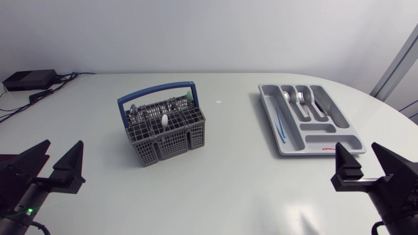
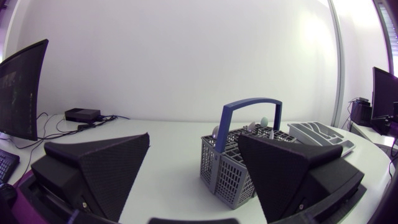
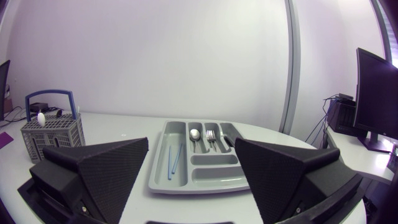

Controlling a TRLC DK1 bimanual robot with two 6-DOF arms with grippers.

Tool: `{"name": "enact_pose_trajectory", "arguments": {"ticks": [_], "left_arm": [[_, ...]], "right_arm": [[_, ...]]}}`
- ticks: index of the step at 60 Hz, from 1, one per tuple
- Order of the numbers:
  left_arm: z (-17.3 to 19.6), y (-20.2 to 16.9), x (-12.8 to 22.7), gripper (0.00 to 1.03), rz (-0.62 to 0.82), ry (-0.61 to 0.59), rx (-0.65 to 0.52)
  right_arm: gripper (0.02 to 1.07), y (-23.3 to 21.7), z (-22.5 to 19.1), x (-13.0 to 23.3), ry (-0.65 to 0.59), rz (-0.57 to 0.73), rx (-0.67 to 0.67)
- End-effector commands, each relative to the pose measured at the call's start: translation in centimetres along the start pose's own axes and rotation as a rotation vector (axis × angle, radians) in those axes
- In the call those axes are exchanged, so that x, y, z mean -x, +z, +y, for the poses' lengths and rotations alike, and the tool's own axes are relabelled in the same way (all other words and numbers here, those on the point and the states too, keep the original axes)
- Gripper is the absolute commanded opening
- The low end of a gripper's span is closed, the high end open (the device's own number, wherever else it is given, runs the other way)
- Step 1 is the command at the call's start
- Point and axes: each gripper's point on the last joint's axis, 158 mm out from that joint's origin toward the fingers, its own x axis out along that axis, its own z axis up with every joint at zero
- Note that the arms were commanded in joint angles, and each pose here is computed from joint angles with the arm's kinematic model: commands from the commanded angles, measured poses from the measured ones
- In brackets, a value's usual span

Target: Unload the cutlery basket into the drawer organizer.

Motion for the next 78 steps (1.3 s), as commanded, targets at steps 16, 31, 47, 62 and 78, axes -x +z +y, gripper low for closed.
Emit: {"name": "enact_pose_trajectory", "arguments": {"ticks": [16, 31, 47, 62, 78], "left_arm": [[-0.4, 0.1, -0.1, 0.99, -0.024, -0.017, 0.021], [-0.3, 4.1, 0.5, 0.99, -0.116, -0.007, 0.005], [-0.8, 8.9, -0.7, 0.99, -0.081, -0.026, -0.001], [-1.9, 9.5, -4.1, 0.98, 0.112, -0.068, 0.018], [-3.6, 4.1, -7.4, 0.96, 0.562, -0.037, -0.087]], "right_arm": [[1.02, -0.4, 0.2, -0.1, 0.005, -0.004, -0.001], [1.02, 2.1, 0.8, 0.4, 0.030, -0.049, -0.003], [1.02, 7.4, 1.1, -0.1, 0.043, -0.081, 0.002], [1.02, 9.8, 2.0, -2.9, 0.070, -0.008, 0.006], [1.02, 7.3, 3.6, -7.4, 0.070, 0.256, 0.051]]}}
